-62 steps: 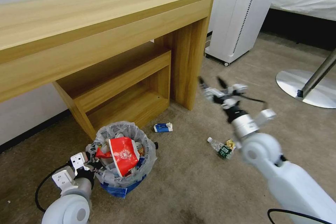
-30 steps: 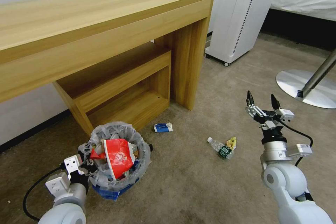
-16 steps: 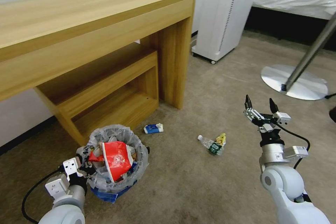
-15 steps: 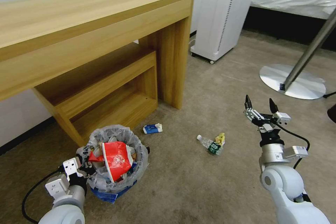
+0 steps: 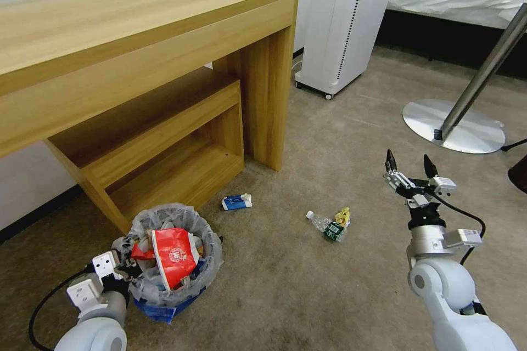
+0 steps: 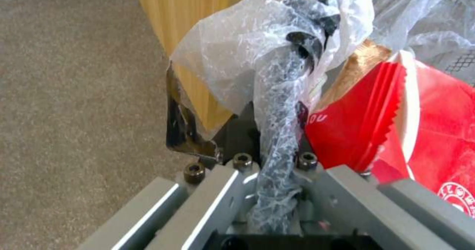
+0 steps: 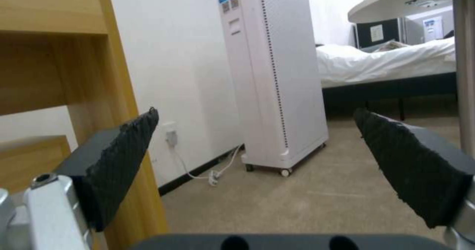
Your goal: Pick up the trash bin and place the garbage on the floor into it.
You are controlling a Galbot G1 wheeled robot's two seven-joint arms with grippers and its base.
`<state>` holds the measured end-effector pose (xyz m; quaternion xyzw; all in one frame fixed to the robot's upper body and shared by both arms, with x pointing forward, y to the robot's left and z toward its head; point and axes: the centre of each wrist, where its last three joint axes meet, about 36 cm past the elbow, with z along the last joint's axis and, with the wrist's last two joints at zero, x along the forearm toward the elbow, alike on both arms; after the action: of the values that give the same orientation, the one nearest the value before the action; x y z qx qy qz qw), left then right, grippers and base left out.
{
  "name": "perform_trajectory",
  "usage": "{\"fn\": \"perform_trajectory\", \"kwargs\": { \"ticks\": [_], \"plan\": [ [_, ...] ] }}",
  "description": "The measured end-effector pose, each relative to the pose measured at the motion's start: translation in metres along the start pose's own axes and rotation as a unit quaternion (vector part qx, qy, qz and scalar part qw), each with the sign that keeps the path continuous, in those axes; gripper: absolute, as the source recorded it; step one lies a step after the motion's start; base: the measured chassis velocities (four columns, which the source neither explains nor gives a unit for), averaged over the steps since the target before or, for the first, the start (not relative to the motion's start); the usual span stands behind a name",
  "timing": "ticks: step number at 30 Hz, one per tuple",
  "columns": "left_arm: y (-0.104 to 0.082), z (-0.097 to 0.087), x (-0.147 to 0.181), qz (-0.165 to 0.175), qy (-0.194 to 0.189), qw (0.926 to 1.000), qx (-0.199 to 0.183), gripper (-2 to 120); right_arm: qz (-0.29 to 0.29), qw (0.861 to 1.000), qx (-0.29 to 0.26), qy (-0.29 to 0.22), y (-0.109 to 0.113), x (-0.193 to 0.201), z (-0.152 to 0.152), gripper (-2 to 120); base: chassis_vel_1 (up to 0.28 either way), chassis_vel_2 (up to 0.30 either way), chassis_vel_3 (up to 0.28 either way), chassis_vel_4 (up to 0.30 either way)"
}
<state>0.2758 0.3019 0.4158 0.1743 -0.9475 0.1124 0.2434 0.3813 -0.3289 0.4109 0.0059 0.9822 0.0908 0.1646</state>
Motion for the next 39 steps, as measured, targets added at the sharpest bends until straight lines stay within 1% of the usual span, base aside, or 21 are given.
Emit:
{"fn": "perform_trajectory", "kwargs": {
  "ticks": [14, 28, 39],
  "plan": [
    [0.0036, 0.0002, 0.0033, -0.006, 0.002, 1.0, 0.001, 0, -0.004, 1.0, 0.005, 0.013, -0.0017, 0.0035, 0.0011, 100, -0.01, 0.009, 0.006, -0.012],
    [0.0017, 0.0015, 0.0051, -0.003, 0.001, 1.0, 0.003, 0, -0.014, 1.0, 0.005, 0.009, -0.002, 0.0056, 0.0036, 100, -0.15, 0.143, 0.152, -0.15],
    [0.0009, 0.0031, 0.0058, -0.003, 0.003, 1.0, 0.0, 0, -0.028, 0.999, -0.001, 0.015, 0.0027, 0.0079, 0.0052, 100, -0.02, 0.023, 0.015, -0.015]
  ]
}}
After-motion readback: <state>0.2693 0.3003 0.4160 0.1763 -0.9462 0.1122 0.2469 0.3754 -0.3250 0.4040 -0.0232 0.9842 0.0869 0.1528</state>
